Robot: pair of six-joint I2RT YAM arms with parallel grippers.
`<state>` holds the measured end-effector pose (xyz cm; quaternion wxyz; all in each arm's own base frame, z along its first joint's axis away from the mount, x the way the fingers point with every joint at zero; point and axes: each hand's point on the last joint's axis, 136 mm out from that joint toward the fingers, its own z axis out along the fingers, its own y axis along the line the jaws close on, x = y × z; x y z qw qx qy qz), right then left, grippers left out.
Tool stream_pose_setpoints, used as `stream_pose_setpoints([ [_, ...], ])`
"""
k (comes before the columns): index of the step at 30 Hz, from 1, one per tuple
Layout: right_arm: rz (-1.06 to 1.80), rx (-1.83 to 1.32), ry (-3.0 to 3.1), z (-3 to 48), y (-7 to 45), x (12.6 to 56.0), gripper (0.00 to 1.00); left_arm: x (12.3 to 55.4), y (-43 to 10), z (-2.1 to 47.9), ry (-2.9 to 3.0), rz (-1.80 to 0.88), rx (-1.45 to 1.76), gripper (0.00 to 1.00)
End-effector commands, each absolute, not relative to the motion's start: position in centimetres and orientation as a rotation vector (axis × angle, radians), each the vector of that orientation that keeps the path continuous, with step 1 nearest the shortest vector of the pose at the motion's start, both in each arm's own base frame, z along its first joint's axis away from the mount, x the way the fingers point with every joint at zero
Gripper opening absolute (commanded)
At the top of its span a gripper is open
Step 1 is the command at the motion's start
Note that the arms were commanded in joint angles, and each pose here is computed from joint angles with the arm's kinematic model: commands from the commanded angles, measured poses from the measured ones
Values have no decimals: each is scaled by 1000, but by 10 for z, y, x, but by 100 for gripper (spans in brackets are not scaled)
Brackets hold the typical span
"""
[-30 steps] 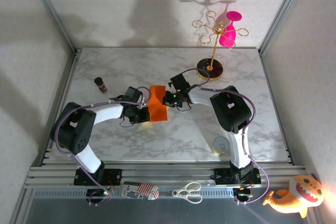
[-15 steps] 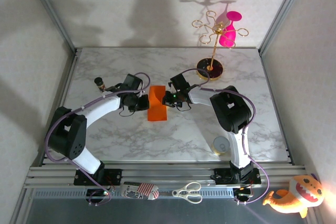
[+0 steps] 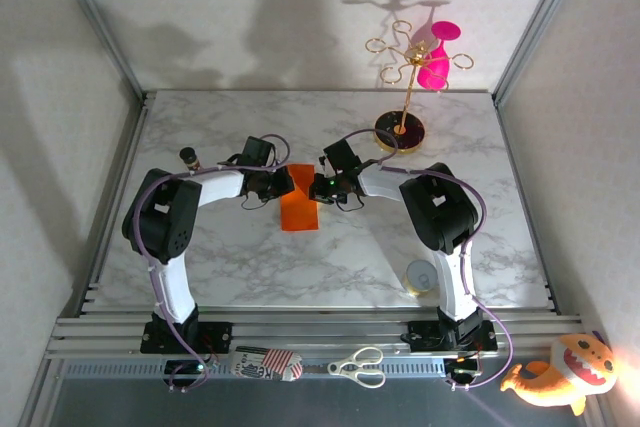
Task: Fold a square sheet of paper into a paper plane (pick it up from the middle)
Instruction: First fold the square sheet of paper in half at the center of the table.
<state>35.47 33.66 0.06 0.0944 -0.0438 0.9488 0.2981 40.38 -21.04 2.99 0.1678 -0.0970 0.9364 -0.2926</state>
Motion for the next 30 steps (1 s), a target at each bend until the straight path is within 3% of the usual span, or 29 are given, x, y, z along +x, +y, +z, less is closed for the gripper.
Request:
stream_pose_setpoints([
  [1,161,-33,3246,-124,227,274,0,399,-205,14,2680,-861,-279,8],
  [8,116,-51,3242,-121,222,276,0,395,-160,-17,2739,-712,-342,8],
  [12,94,-60,3236,-118,220,278,0,404,-137,-8,2691,-660,-403,7],
  [21,91,-58,3237,-117,220,278,0,395,-188,54,2561,-920,-237,9],
  [30,85,-53,3244,-119,218,276,0,395,-207,21,2662,-914,-258,8],
])
